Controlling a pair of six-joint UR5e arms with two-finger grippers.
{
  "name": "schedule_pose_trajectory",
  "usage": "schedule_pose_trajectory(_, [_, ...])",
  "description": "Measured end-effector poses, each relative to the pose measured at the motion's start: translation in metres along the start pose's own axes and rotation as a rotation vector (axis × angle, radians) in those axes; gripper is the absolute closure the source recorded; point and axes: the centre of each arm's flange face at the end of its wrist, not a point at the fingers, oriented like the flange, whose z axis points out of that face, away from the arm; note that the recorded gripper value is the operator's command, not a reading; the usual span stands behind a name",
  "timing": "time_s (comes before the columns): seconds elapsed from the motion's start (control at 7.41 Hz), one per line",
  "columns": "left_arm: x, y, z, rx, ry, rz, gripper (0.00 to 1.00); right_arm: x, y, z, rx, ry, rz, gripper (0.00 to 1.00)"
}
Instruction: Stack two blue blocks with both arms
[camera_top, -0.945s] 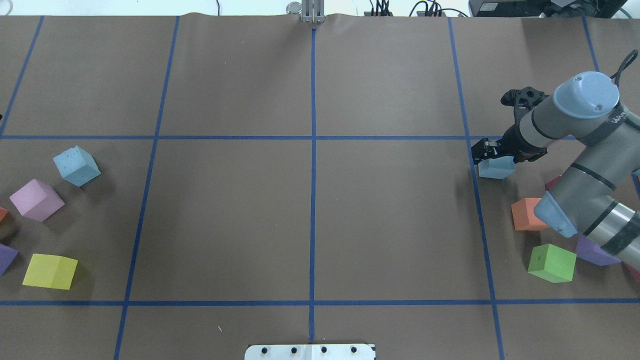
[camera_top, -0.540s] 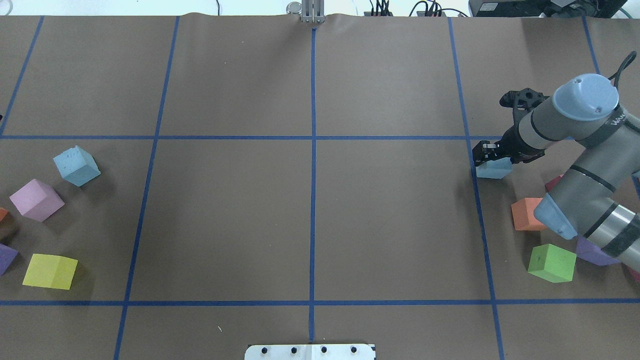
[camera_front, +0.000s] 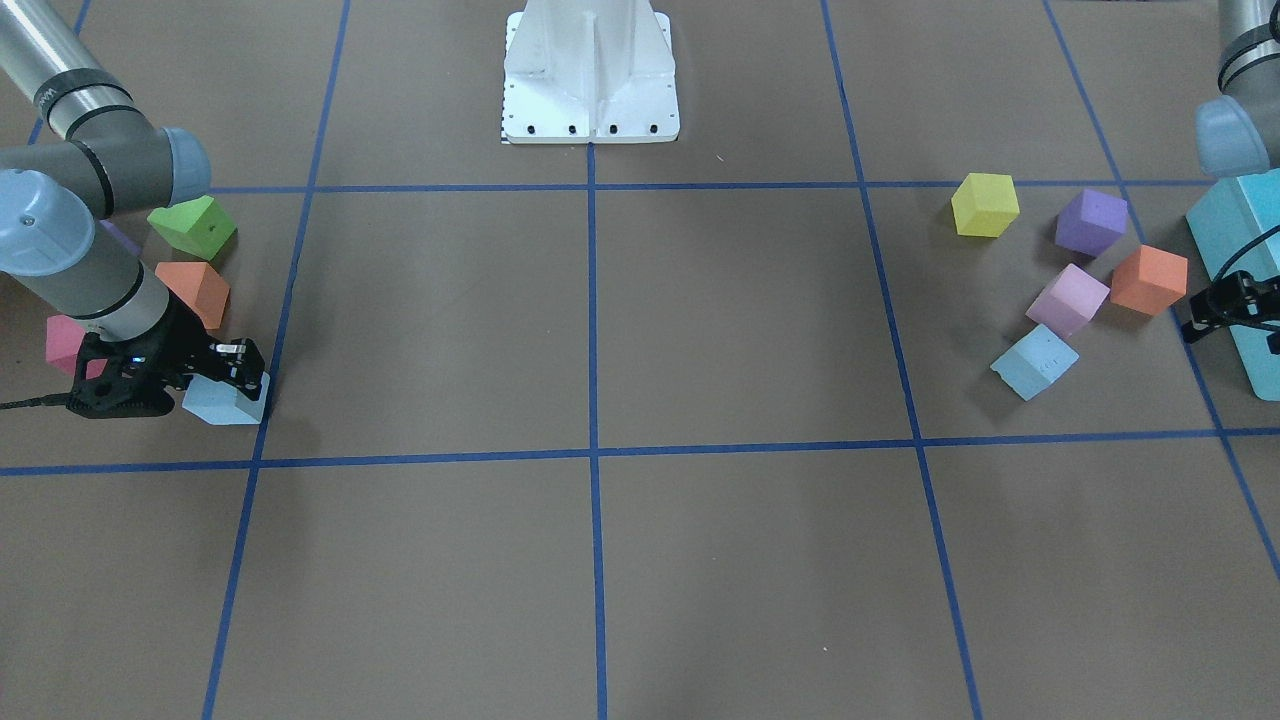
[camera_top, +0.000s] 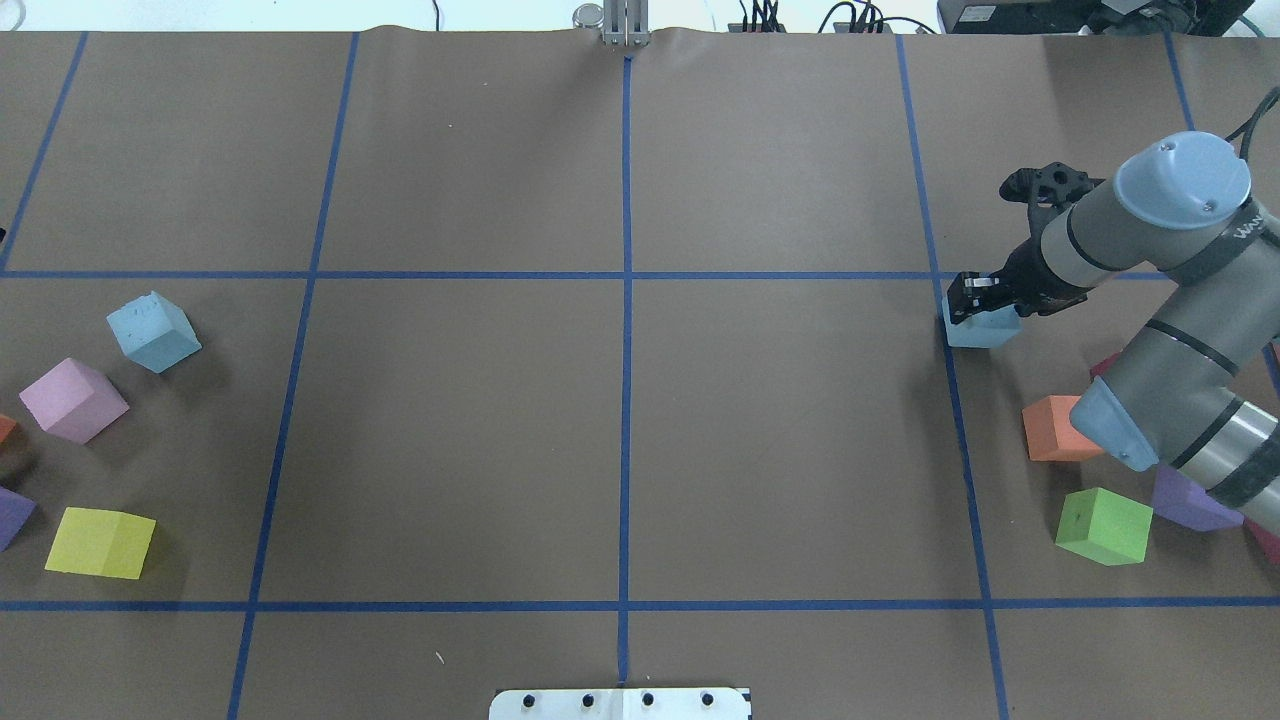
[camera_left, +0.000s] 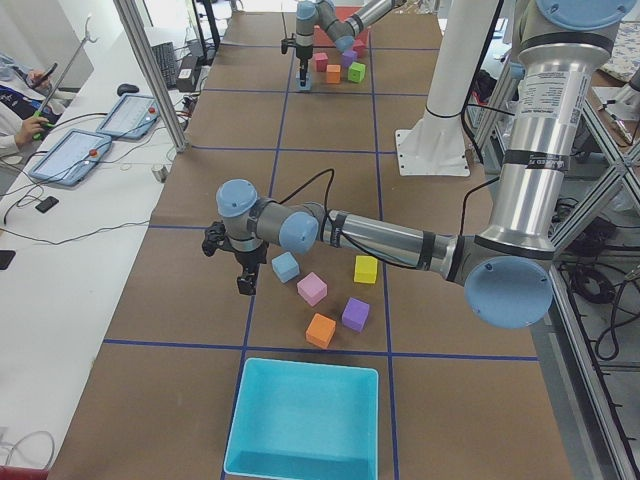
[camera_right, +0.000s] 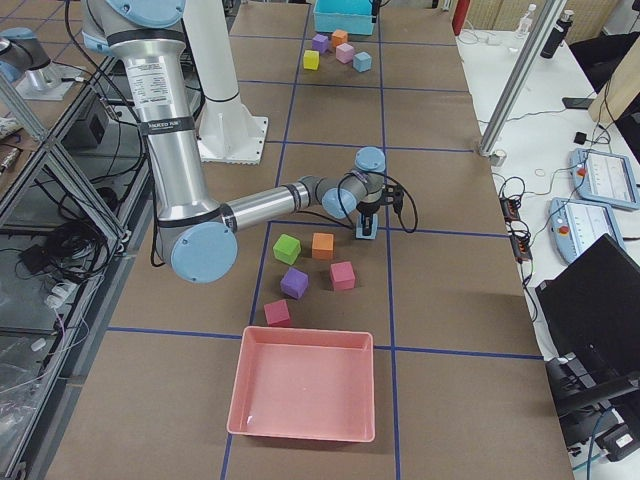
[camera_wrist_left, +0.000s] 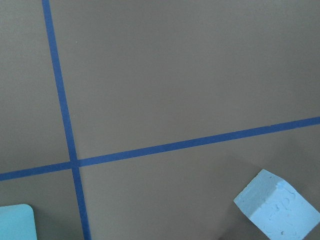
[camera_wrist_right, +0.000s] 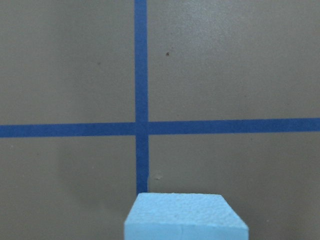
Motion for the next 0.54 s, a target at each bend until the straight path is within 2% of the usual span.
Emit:
schedule_pose_trajectory(0.27, [0.021, -0.002, 0.004, 0.027, 0.014, -0.070, 0.00, -0.028, 0.004, -0.027, -0.003, -0.003, -0.012, 0.42])
schedule_pose_trajectory(0.54, [0.040, -0.003, 0.014, 0.033, 0.018, -0.100, 0.00, -0.096, 0.006, -0.069, -0.018, 0.016, -0.012, 0.42])
